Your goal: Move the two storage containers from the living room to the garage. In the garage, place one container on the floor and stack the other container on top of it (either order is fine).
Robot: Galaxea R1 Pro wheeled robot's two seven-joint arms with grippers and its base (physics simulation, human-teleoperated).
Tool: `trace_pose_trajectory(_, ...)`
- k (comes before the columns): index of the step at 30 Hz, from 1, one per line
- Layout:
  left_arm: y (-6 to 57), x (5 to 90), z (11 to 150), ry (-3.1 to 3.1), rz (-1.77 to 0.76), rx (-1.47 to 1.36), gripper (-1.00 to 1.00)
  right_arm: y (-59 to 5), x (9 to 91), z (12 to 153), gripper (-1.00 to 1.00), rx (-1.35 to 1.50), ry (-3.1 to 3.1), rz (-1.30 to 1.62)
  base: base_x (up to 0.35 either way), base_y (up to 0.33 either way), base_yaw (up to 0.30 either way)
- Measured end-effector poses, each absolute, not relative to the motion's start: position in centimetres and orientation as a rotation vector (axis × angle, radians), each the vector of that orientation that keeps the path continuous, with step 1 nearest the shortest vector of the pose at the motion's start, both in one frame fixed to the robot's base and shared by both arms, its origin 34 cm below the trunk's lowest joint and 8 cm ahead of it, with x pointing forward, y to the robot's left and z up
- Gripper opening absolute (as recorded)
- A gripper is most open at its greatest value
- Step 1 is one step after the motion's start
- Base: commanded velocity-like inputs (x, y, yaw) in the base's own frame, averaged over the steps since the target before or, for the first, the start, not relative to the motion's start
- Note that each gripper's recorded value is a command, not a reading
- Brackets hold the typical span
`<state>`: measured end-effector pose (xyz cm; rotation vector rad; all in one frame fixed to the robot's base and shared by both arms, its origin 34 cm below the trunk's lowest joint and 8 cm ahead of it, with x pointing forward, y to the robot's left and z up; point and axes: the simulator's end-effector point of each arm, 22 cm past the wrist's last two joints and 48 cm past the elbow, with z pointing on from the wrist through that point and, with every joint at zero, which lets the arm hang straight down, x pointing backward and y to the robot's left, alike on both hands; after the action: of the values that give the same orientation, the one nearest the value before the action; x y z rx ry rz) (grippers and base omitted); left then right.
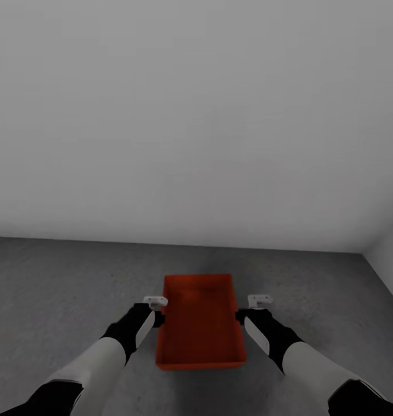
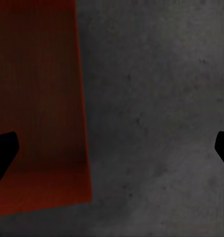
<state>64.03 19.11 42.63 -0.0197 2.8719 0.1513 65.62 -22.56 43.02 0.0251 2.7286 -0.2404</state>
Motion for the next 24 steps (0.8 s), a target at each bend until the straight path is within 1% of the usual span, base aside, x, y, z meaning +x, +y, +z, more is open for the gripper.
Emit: trace_pose_trajectory(24,19.1,65.7,49.2,2.832,0.149,-0.023,1.00,-22.4,67.2,49.6,1.00,0.030,2.691,-0.234,0.000,0.000,0.000)
